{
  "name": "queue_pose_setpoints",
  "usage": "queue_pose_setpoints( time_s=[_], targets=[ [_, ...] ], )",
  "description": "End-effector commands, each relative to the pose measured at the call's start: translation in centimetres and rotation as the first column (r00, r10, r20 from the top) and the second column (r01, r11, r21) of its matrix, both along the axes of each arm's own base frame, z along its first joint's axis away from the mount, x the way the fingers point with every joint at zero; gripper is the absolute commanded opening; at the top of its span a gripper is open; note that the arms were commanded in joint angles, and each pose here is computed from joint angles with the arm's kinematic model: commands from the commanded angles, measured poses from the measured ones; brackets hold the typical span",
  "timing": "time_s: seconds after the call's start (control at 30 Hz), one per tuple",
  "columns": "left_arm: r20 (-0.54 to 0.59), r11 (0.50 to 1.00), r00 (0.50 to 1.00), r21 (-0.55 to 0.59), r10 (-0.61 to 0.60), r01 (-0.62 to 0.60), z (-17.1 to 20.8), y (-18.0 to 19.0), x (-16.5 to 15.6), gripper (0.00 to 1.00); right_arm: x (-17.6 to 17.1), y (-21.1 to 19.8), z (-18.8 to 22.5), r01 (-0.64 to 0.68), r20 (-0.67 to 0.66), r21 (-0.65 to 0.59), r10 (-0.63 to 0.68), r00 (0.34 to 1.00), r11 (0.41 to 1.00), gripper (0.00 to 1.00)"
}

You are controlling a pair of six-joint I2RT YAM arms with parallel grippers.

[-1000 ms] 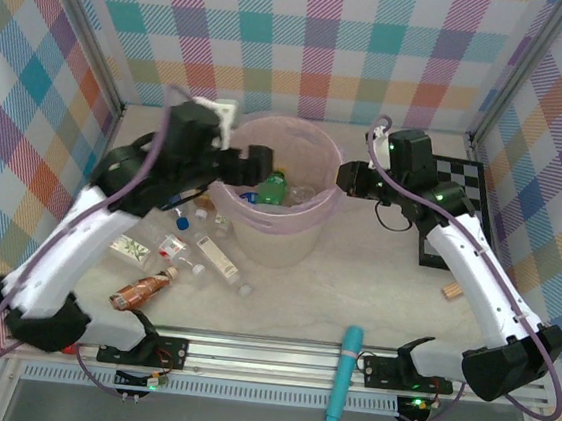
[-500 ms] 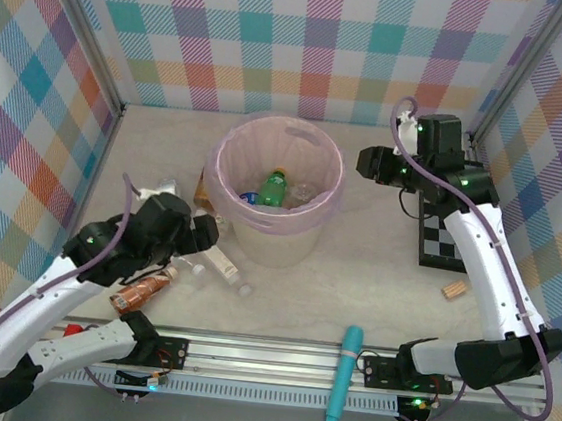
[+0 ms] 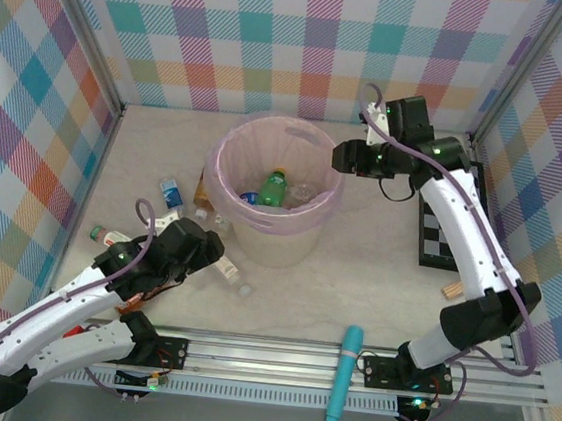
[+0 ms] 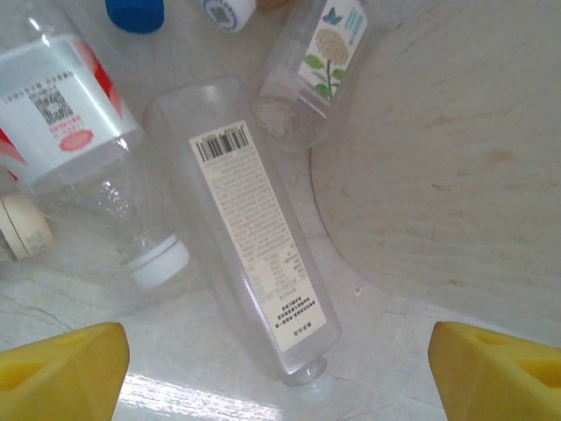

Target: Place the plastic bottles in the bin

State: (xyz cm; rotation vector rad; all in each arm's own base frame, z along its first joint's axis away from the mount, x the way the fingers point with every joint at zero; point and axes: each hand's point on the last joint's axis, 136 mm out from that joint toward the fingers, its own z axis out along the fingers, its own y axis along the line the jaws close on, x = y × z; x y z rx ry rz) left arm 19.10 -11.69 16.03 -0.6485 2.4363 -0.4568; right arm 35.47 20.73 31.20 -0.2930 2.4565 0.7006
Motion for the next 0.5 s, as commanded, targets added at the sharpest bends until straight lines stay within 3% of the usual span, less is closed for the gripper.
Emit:
queue_pose_setpoints(
  time_s=[0.0, 0.27, 0.47],
  targets=[
    [0.024, 0.998, 0.999, -0.037, 0.045, -0.044, -0.2, -0.5, 0.3, 0.88, -0.4, 0.2, 0.0, -0.029, -0.015, -0.047, 0.029, 0.999, 0.998, 0.46],
    [-0.002, 0.998, 0.999, -0.042, 0.043, -0.043, -2.7, -1.3, -0.2, 0.89, 0.4, -0.9, -1.3, 0.014, -0.043, -0.158, -0.021, 0.999, 0.987, 0.21],
    [-0.01, 0.998, 0.999, -0.051, 0.038, -0.038, -3.9, -1.8, -0.1, 0.9, 0.4, -2.3, -0.7, 0.053, -0.019, -0.219, -0.058, 0.998, 0.974, 0.12]
  ],
)
